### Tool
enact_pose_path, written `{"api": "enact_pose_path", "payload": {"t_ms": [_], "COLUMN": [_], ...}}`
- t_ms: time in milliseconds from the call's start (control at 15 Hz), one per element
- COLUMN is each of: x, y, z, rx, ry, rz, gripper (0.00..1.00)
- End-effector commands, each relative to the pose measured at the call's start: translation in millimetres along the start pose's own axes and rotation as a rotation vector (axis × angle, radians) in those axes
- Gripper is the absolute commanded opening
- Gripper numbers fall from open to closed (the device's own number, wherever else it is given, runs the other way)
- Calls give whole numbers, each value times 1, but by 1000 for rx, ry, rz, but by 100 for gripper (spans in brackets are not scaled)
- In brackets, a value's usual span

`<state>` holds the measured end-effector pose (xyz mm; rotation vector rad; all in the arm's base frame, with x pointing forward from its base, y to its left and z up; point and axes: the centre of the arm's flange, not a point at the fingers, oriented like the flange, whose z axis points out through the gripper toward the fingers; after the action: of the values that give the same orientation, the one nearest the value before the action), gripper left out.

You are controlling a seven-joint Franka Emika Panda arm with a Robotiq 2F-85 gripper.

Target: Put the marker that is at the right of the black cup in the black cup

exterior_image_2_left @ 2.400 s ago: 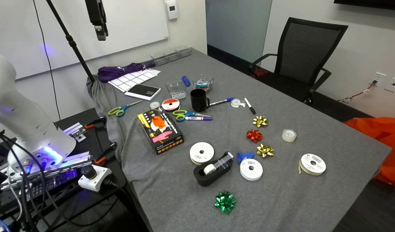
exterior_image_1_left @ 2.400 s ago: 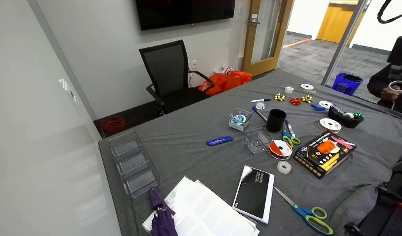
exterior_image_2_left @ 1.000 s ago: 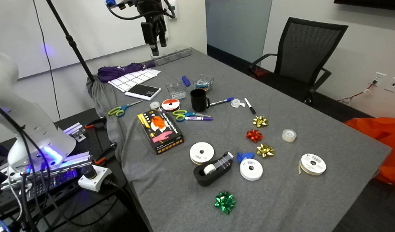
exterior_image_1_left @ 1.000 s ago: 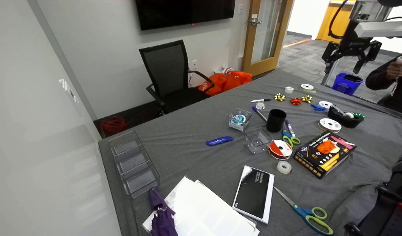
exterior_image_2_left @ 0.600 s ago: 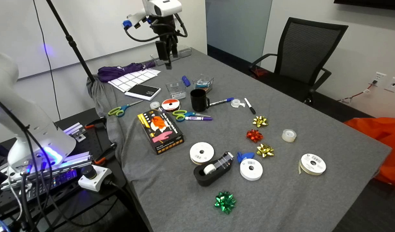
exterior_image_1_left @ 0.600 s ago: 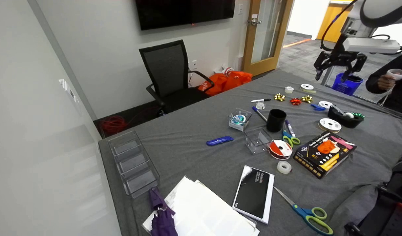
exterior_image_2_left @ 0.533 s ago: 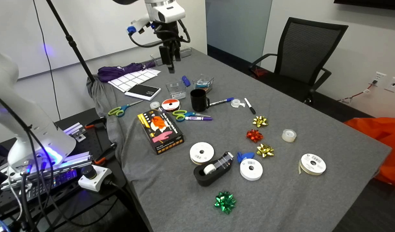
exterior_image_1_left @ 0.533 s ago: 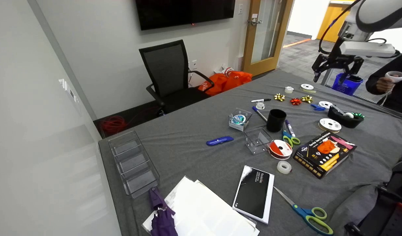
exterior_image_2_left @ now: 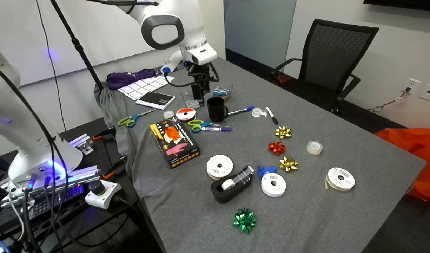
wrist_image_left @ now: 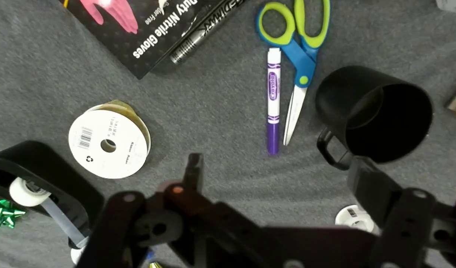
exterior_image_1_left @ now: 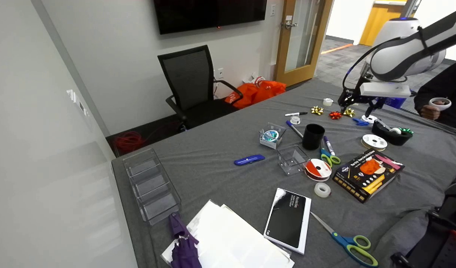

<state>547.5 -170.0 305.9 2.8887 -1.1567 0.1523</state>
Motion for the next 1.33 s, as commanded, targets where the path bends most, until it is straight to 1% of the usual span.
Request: {"api": "enact_pose_path", "payload": {"t_ms": [0, 200, 333, 733, 933, 1133, 1267], "x": [9, 12, 16, 32, 40, 51, 52], "y": [-4, -4, -4, -9, -10, -12, -14], "z": [43, 72, 91, 141, 157, 167, 170], "rx": [-26, -44, -47, -26, -22, -14, -6], "ry": [-1, -9, 4, 111, 140, 157, 162], "rz": [-5, 0, 3, -14, -25, -24, -22], "gripper": [100, 100, 100, 100, 100, 100, 100]}}
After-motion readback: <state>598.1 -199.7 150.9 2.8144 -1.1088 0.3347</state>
